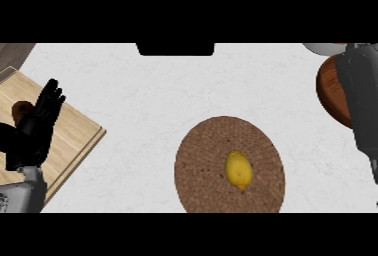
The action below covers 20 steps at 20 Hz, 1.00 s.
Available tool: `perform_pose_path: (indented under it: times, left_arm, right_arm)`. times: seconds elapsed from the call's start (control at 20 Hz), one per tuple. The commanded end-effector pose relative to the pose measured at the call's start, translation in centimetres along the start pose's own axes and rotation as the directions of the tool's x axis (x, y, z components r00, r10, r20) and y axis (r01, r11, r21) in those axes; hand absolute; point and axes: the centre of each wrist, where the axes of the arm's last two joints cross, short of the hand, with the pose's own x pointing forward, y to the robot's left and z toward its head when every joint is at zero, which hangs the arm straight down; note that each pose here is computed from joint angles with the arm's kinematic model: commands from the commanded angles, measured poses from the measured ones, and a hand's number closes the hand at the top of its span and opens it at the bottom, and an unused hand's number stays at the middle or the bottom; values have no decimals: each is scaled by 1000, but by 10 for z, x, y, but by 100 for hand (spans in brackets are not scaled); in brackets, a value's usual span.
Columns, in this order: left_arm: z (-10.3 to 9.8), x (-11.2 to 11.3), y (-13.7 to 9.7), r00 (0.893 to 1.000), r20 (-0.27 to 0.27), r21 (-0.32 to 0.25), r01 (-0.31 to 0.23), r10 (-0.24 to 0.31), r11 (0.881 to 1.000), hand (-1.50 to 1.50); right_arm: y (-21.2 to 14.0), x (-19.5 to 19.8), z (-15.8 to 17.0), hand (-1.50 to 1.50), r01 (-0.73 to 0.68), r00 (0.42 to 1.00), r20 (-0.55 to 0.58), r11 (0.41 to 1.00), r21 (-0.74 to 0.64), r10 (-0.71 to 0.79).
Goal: Pick the can from the placemat and place it in the bowl
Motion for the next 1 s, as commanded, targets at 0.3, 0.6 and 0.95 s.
perform_pose_path:
  times: [0.3, 0.6, 0.95]
  left_arm:
    - [-11, 14, 13, 1000, 13, 1, 4, -4, 1000, 0]
    - [17, 5, -15, 1000, -5, -19, 1, -1, 1000, 0]
    - [-3, 15, 3, 1000, 12, -27, 3, -2, 1000, 0]
  right_arm:
    - [27, -97, -75, 150, 87, 994, -63, 996, -21, -88]
    - [63, -138, -81, 150, 68, 995, -77, 998, -16, -70]
    - [63, -200, -108, 150, 36, 943, -329, 973, 226, 41]
